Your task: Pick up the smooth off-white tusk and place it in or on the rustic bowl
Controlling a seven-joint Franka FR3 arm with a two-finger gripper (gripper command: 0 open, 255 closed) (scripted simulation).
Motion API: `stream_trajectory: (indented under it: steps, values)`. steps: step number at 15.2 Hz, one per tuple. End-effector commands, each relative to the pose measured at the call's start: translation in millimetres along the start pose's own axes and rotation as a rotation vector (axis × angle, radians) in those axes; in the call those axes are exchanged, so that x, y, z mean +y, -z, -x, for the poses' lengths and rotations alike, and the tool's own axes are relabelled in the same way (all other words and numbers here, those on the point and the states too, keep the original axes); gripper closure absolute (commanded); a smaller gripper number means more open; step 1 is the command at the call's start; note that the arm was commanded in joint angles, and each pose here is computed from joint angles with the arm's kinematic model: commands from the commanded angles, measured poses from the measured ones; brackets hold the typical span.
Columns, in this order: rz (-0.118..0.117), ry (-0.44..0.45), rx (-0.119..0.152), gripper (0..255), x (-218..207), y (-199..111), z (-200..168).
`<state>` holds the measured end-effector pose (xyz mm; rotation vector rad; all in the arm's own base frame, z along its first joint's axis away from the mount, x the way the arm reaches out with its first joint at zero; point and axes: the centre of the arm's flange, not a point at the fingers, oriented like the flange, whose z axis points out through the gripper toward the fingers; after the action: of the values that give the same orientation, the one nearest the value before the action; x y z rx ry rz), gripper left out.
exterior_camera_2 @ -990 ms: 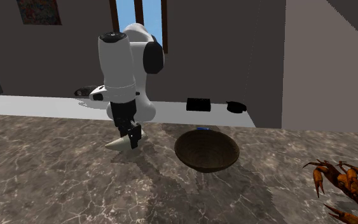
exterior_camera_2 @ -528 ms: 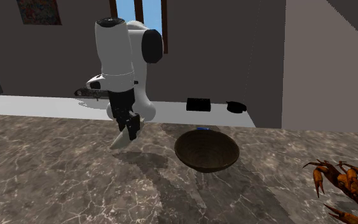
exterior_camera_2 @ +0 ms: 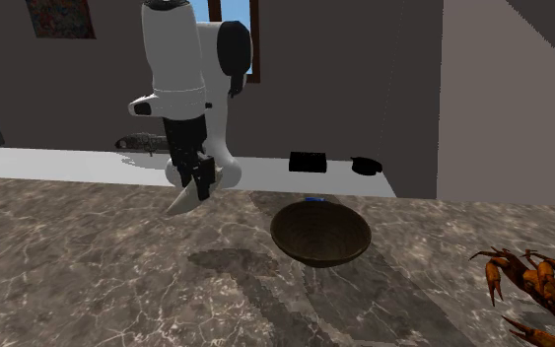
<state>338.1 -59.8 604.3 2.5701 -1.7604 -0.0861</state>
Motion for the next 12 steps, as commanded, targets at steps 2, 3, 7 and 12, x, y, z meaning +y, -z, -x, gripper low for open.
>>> stream_trajectory:
  steps: [2, 3, 7, 12]
  values:
    - [0.0, 0.0, 0.0, 255, 1, 16, 2]
    - [0.0, 0.0, 0.0, 255, 1, 21, 2]
    - [0.0, 0.0, 0.0, 255, 2, 42, 3]
    - [0.0, 0.0, 0.0, 255, 3, 69, 3]
